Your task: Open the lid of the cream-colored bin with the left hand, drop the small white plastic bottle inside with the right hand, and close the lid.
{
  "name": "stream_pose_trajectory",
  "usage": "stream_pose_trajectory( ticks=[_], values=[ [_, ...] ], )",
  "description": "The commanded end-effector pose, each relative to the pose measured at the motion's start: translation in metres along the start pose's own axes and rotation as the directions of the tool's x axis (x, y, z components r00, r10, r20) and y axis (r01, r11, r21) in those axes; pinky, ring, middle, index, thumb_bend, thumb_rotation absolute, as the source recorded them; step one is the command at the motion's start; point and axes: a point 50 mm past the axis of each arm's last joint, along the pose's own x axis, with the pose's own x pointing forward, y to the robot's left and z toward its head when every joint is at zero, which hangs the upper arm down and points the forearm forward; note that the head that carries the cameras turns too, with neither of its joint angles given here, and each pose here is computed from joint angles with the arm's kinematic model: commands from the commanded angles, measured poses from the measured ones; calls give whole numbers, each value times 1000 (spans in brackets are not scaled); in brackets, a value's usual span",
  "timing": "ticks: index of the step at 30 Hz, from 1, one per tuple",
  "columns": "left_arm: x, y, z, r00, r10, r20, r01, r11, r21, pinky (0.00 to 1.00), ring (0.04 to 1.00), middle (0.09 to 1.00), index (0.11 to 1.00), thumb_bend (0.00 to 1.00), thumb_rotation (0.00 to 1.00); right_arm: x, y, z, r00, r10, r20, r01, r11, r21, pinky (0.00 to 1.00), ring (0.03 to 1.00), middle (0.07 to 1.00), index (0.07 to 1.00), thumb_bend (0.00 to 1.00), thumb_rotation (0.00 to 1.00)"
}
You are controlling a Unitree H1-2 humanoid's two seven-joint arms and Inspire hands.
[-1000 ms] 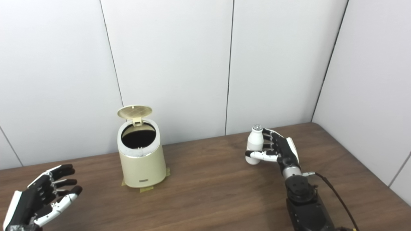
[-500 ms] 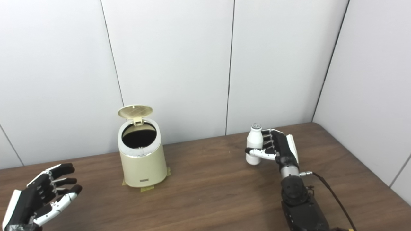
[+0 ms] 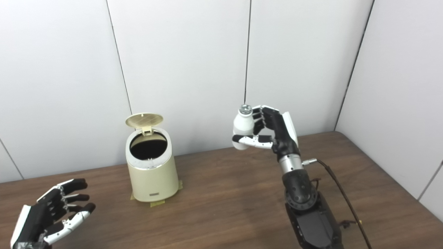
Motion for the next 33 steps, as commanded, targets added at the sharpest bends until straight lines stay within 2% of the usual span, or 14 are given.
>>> stream_pose_trajectory(
  ticks=[1, 5, 8, 15, 21, 28, 33],
  values=[
    [14, -1, 14, 996, 4, 86, -5, 1000, 9, 520, 651, 736, 726, 615, 42, 21, 4, 35, 992, 19, 124, -19, 1000, -3, 332, 400, 481, 529, 516, 0],
    [14, -7, 10, 997, 3, 74, -3, 1000, 1, 528, 653, 743, 736, 632, 88, 30, 26, 56, 980, 74, 186, -83, 996, 42, 330, 399, 479, 534, 516, 0],
    [14, -12, 10, 998, 1, 70, 0, 1000, -4, 527, 652, 745, 740, 639, 106, 33, 43, 70, 976, 107, 191, -125, 989, 85, 336, 407, 480, 514, 519, 0],
    [15, -24, 8, 997, 4, 75, -4, 1000, -9, 536, 662, 750, 741, 644, 113, 31, 85, 96, 977, 122, 176, -151, 974, 166, 320, 395, 486, 522, 517, 0],
    [15, -32, 10, 997, 3, 79, -1, 1000, -25, 549, 670, 745, 738, 647, 107, 35, 113, 102, 978, 140, 153, -171, 961, 216, 310, 392, 480, 522, 517, 0],
    [14, -37, 12, 997, 4, 80, -1, 999, -33, 568, 675, 750, 744, 640, 111, 41, 132, 108, 976, 182, 120, -205, 955, 216, 309, 385, 465, 537, 515, 0],
    [13, -41, 15, 997, 6, 79, -3, 999, -44, 589, 681, 747, 738, 642, 108, 49, 143, 110, 968, 215, 127, -237, 949, 205, 340, 403, 472, 520, 518, 0]
  ],
)
